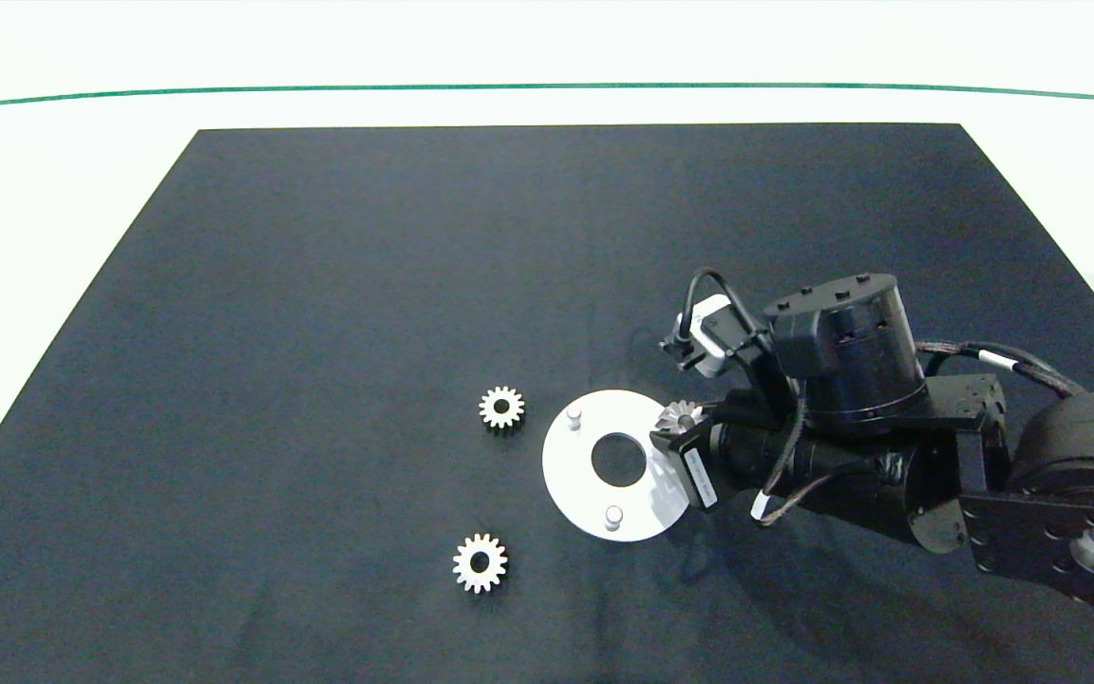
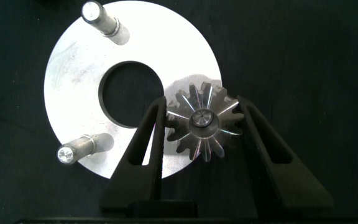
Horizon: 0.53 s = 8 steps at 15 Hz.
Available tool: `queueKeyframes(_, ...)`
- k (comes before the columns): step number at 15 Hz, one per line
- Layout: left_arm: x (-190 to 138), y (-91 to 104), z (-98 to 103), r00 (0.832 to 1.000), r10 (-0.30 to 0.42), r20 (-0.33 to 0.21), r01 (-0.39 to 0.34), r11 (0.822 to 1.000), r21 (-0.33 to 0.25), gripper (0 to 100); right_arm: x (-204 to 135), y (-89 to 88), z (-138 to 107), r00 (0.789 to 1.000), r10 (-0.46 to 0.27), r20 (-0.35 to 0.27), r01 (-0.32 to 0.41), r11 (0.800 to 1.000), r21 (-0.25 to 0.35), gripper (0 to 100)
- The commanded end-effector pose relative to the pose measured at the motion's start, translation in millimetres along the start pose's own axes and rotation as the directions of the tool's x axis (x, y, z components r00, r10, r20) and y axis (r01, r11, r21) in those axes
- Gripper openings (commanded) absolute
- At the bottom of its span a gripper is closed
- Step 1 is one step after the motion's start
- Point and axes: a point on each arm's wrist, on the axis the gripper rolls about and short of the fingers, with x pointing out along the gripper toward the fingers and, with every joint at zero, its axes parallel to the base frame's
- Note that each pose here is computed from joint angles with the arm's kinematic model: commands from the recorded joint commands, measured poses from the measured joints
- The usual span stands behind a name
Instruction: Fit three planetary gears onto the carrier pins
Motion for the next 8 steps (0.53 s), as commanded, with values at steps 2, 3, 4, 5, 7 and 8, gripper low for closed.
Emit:
queueKeyframes(2, 0.2, 0.0, -0.3, 1.0, -0.001, -0.004, 0.001, 1.0, 0.0, 100, 2.0, 0.5, -1.5, 1.0, -0.001, -0.006, 0.001, 1.0, 0.0, 22)
queueKeyframes(3, 0.0, 0.0, 0.0, 1.0, -0.001, -0.003, 0.001, 1.0, 0.0, 100, 2.0, 0.5, -1.5, 1.0, -0.001, -0.006, 0.001, 1.0, 0.001, 100)
queueKeyframes(4, 0.0, 0.1, 0.0, 1.0, -0.002, -0.003, 0.002, 1.0, 0.0, 100, 1.5, 0.4, -1.2, 1.0, -0.001, -0.005, 0.001, 1.0, 0.0, 100)
queueKeyframes(5, 0.0, 0.1, 0.5, 1.0, -0.002, -0.003, 0.002, 1.0, 0.0, 100, 1.5, 0.4, -1.2, 1.0, -0.001, -0.005, 0.001, 1.0, 0.0, 100)
queueKeyframes(7, 0.0, 0.2, 0.6, 1.0, -0.002, -0.001, 0.002, 1.0, 0.0, 100, 1.5, 0.3, -0.6, 1.0, -0.003, -0.002, 0.003, 1.0, 0.001, 100)
queueKeyframes(8, 0.0, 0.1, 0.5, 1.0, -0.002, -0.003, 0.002, 1.0, 0.0, 100, 1.0, 0.1, -0.4, 1.0, -0.003, 0.0, 0.003, 1.0, 0.001, 100)
